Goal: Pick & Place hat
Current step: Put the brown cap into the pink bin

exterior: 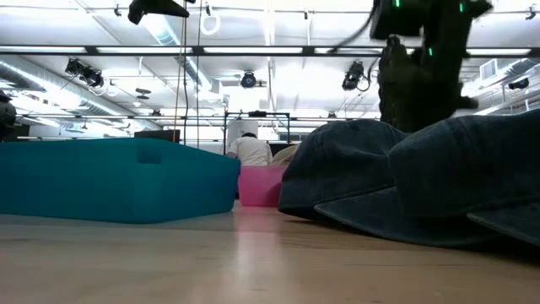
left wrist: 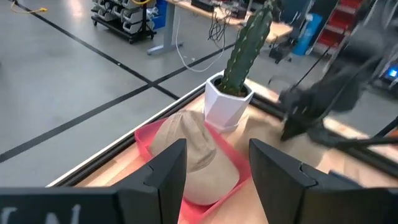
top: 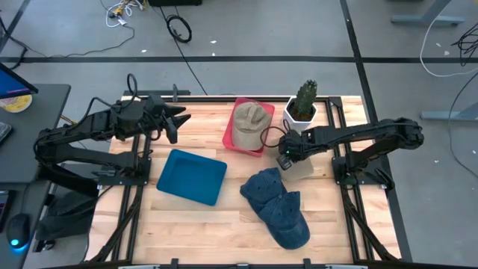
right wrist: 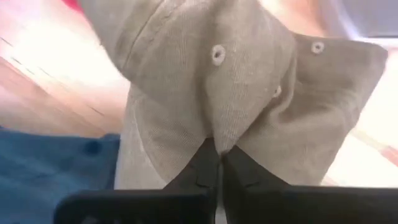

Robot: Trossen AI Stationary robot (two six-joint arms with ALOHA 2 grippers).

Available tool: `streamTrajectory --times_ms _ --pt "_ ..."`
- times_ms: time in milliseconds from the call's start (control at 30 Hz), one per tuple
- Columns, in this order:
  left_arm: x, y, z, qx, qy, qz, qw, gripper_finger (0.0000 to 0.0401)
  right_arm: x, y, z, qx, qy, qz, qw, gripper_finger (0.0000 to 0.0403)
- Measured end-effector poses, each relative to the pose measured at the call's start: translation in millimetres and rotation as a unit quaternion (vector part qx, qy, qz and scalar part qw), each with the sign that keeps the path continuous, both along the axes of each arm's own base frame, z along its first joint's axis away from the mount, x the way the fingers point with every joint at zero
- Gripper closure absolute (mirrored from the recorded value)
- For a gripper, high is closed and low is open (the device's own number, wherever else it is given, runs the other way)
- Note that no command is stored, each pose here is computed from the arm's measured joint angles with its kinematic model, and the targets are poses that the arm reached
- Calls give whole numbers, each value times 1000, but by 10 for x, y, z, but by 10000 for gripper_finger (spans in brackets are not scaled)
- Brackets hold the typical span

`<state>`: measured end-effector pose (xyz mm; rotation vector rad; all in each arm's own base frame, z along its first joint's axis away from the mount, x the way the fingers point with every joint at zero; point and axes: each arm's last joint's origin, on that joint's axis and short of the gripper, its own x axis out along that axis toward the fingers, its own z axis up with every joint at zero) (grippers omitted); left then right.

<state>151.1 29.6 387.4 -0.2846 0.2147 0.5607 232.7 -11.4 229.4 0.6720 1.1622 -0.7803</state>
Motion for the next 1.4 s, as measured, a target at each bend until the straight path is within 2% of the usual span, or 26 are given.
streamTrajectory --times_ms 167,300,567,667,1033,1200,1400 --pt "1 0 0 49 29 -16 998 224 78 79 487 -15 -38 -32 999 401" --pt "1 0 2 87 50 -29 995 224 149 161 797 -12 -104 -71 992 401" --pt "1 0 3 129 75 -43 988 224 369 275 1089 -1 -209 -127 970 402" --pt "1 0 3 138 80 -46 986 224 540 291 1140 2 -237 -139 962 403" --pt "-15 -2 -13 142 93 -49 984 224 1220 151 1152 -30 -229 -174 957 403" --pt "-76 -9 -44 139 113 -52 982 224 1418 22 1097 -37 -223 -188 956 403" --pt "-165 -20 -22 154 115 -56 980 224 1497 -170 1023 -38 -215 -206 954 403"
